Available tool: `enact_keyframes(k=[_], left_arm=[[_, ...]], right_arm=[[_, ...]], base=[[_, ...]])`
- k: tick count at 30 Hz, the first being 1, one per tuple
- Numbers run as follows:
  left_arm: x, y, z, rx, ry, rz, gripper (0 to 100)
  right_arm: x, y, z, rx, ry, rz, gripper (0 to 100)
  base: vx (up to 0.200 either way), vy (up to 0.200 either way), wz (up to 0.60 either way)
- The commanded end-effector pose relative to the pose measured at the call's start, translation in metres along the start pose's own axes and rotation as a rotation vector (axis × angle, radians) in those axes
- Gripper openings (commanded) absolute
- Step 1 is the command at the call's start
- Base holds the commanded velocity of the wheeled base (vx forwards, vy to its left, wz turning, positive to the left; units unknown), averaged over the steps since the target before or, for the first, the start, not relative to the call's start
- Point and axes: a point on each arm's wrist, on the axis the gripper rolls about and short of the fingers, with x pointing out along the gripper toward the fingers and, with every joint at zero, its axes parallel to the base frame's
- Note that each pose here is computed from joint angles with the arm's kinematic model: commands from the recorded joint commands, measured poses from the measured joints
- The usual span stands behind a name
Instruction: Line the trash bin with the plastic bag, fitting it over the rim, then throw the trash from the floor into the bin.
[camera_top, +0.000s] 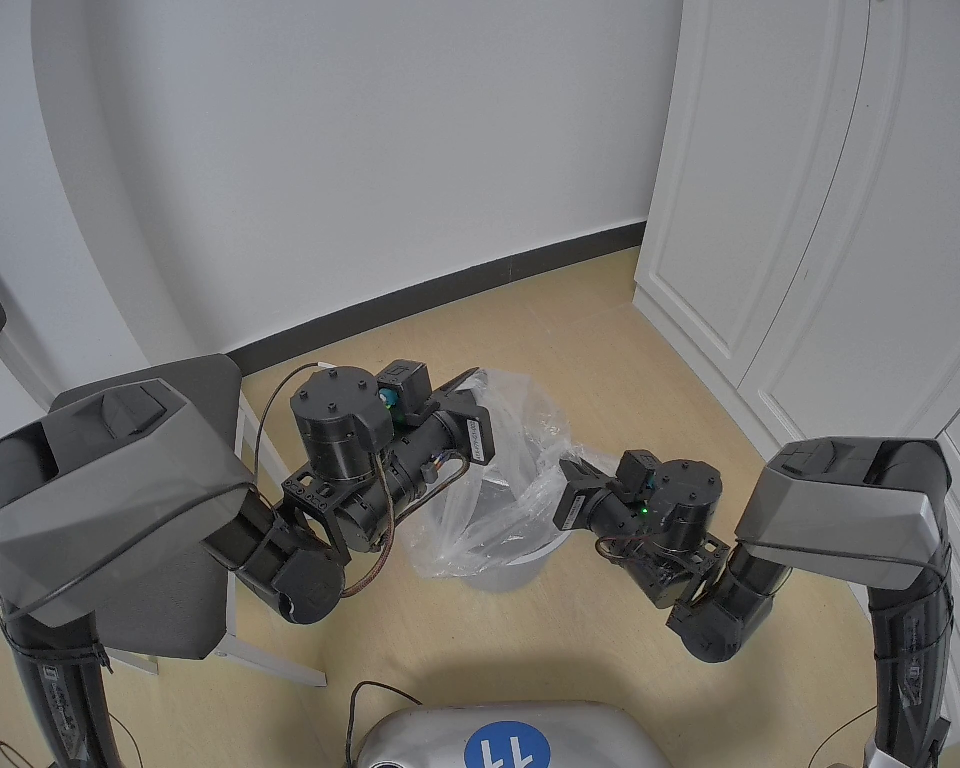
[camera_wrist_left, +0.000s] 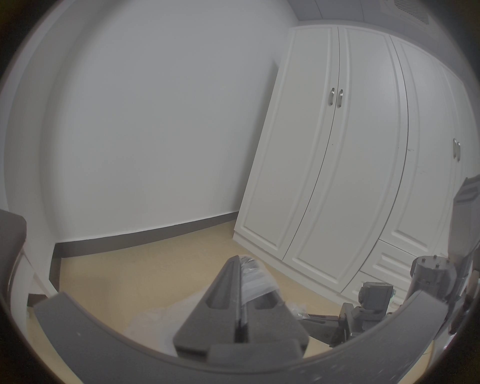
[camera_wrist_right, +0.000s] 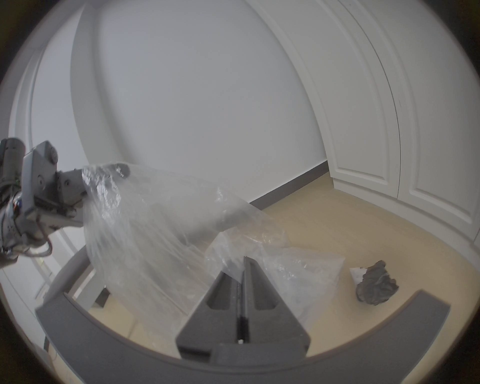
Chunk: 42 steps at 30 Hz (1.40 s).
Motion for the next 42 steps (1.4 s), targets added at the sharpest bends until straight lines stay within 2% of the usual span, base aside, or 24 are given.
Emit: enact_keyframes(k=[1, 8, 15, 18, 23, 25, 33, 36, 42], left_arm=[[0.004, -0.014, -0.007, -0.040, 0.000, -0.034, 0], [0.015, -0.028, -0.023, -0.112, 0.012, -0.066, 0], [0.021, -0.032, -0.030, -0.130, 0.016, -0.070, 0], [0.026, -0.032, -0.034, -0.182, 0.013, -0.074, 0], [0.046, -0.029, -0.047, -0.337, -0.014, -0.072, 0], [0.053, -0.024, -0.054, -0.373, -0.015, -0.062, 0], [0.069, -0.019, -0.090, -0.381, 0.032, -0.069, 0], [0.076, -0.015, -0.095, -0.383, 0.059, -0.064, 0], [0.096, -0.013, -0.093, -0.390, 0.041, -0.062, 0]], right_arm=[[-0.020, -0.008, 0.027, -0.054, -0.015, 0.018, 0], [-0.036, -0.015, 0.046, -0.121, -0.027, 0.002, 0], [-0.043, -0.014, 0.050, -0.131, -0.019, 0.023, 0], [-0.044, -0.012, 0.049, -0.142, -0.016, 0.026, 0], [-0.044, -0.011, 0.048, -0.143, -0.015, 0.031, 0], [-0.044, -0.011, 0.049, -0.145, -0.016, 0.031, 0], [-0.046, -0.010, 0.053, -0.160, -0.026, 0.031, 0], [-0.047, -0.010, 0.054, -0.163, -0.026, 0.031, 0], [-0.049, -0.010, 0.050, -0.182, -0.011, 0.030, 0]], base=[[0.000, 0.000, 0.00], [0.000, 0.000, 0.00], [0.000, 0.000, 0.00], [0.000, 0.000, 0.00], [0.000, 0.000, 0.00], [0.000, 0.000, 0.00], [0.000, 0.000, 0.00], [0.000, 0.000, 0.00], [0.000, 0.000, 0.00]])
